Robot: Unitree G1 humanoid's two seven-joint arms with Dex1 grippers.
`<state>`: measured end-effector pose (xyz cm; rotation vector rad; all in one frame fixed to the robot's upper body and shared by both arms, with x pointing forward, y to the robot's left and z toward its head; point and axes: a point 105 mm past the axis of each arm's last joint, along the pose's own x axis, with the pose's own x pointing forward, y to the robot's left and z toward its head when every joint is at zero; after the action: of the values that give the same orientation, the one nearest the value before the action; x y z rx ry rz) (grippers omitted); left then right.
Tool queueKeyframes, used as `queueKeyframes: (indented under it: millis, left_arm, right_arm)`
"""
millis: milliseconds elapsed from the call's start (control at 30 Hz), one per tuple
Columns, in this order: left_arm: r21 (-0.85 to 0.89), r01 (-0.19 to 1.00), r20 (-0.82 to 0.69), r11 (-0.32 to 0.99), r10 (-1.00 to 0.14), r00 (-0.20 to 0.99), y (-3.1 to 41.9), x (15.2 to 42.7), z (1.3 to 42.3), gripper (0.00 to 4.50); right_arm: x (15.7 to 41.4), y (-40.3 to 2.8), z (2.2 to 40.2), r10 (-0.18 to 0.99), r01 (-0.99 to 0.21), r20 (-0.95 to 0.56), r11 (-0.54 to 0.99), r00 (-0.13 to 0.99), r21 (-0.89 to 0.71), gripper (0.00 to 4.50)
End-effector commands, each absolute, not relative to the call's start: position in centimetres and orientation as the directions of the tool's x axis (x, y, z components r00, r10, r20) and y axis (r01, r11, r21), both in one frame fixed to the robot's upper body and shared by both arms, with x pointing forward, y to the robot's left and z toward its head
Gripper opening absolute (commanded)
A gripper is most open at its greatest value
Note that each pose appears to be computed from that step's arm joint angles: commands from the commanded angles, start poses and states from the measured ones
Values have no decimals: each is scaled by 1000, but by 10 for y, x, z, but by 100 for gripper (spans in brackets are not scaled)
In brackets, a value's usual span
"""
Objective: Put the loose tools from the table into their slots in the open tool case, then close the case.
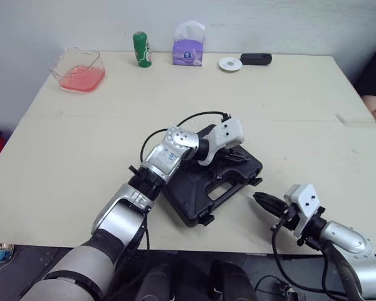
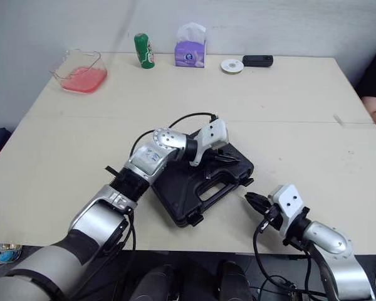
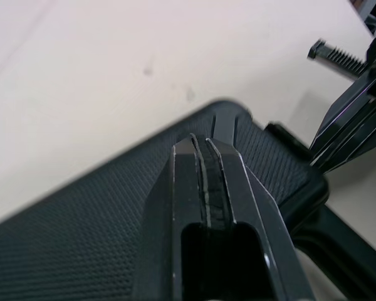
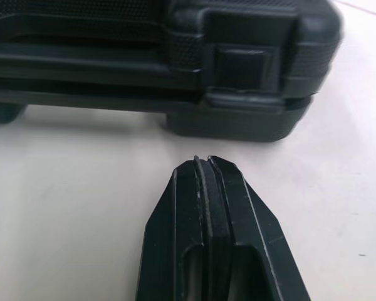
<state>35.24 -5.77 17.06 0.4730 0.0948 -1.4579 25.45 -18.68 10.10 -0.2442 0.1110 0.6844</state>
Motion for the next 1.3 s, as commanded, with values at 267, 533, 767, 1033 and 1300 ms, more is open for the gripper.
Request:
queueKeyframes:
  millis: [267, 533, 767, 1033, 1300]
  left_arm:
    - [91, 996, -550, 27, -832, 72, -41, 332, 85, 4]
    - [103, 986, -564, 134, -808, 169, -27, 346, 77, 4]
    - [106, 974, -571, 198, -790, 223, -17, 355, 78, 4]
    - [66, 977, -621, 203, -758, 200, -1, 351, 71, 4]
    - [51, 973, -625, 225, -752, 207, 1, 351, 67, 4]
  right_arm:
    - [268, -179, 113, 611, -619, -115, 749, 783, -235, 0]
    - [277, -175, 126, 632, -627, -78, 732, 771, -267, 0]
    - [282, -173, 129, 647, -640, -80, 716, 758, -279, 0]
    - [295, -162, 131, 663, -654, -69, 706, 745, -272, 0]
    - [298, -157, 129, 669, -662, -67, 708, 740, -246, 0]
